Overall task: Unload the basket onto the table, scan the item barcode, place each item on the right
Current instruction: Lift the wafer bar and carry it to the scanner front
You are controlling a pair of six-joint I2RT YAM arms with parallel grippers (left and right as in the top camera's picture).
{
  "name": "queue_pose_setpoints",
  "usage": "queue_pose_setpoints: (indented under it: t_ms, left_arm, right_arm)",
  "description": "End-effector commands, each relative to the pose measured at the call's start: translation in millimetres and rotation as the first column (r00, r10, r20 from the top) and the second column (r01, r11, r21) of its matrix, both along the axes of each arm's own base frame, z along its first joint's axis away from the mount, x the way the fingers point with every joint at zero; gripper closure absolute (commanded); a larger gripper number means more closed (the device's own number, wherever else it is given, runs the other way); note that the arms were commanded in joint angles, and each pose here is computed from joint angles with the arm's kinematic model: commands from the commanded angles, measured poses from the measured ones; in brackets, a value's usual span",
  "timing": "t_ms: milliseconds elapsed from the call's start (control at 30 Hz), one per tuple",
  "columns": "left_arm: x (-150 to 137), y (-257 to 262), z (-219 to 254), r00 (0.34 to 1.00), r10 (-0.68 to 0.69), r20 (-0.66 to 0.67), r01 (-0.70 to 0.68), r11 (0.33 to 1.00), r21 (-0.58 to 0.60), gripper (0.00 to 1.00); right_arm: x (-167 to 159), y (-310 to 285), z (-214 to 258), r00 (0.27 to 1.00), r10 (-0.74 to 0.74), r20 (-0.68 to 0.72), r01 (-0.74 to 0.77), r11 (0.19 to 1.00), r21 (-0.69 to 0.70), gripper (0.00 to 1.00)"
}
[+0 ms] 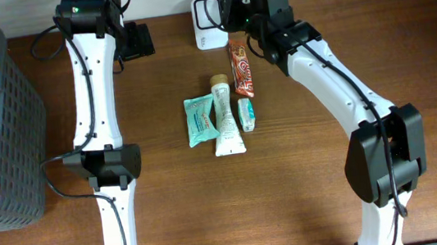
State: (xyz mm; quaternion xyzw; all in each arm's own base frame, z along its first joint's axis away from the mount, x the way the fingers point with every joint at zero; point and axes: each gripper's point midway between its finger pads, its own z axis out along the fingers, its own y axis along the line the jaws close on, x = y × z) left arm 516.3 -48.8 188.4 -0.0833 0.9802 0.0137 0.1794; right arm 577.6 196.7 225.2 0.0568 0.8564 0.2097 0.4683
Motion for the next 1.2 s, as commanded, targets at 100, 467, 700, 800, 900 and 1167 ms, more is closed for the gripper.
queue_pose_setpoints:
  t_ms: [100, 467, 700, 800, 900, 1167]
  left_arm:
    - [0.8, 1.8, -5.2, 1.000, -0.005, -0.012, 0.005, 1.000, -0.002, 0.01]
    - [0.7, 1.8, -5.0, 1.000, -0.004, -0.012, 0.004, 1.000, -0.003, 0.01]
    - [0.7, 1.8, -5.0, 1.000, -0.005, -0.012, 0.005, 1.000, -0.003, 0.01]
    - [0.8, 1.8, -5.2, 1.000, -0.005, -0.012, 0.005, 1.000, -0.003, 0.01]
    - [0.7, 1.8, -5.0, 1.000, -0.004, -0.012, 0.004, 1.000, -0.003, 0.01]
    - [0.7, 1.8, -5.0, 1.000, -0.005, -0.012, 0.005, 1.000, -0.003, 0.01]
  right_arm:
    - [-22.8, -52.9, -59.0, 0.960, -0.125, -0.250, 0.095, 0.987, -0.127, 0.01]
    - [-61.6, -65.1, -93.6, 0.888, -0.146, -0.435, 0.065, 0.978, -0.197, 0.01]
    - [-61.7, -64.7, -93.6, 0.888, -0.145, -0.435, 0.064, 0.978, -0.197, 0.01]
    - [-61.7, -64.7, -93.6, 0.889, -0.145, -0.435, 0.064, 0.978, -0.197, 0.01]
    - [-61.7, -64.7, -93.6, 0.889, -0.145, -0.435, 0.064, 0.978, -0.197, 0.01]
    - [-61.7, -64.7, -93.6, 0.889, -0.145, -0.435, 0.064, 0.978, -0.197, 0.01]
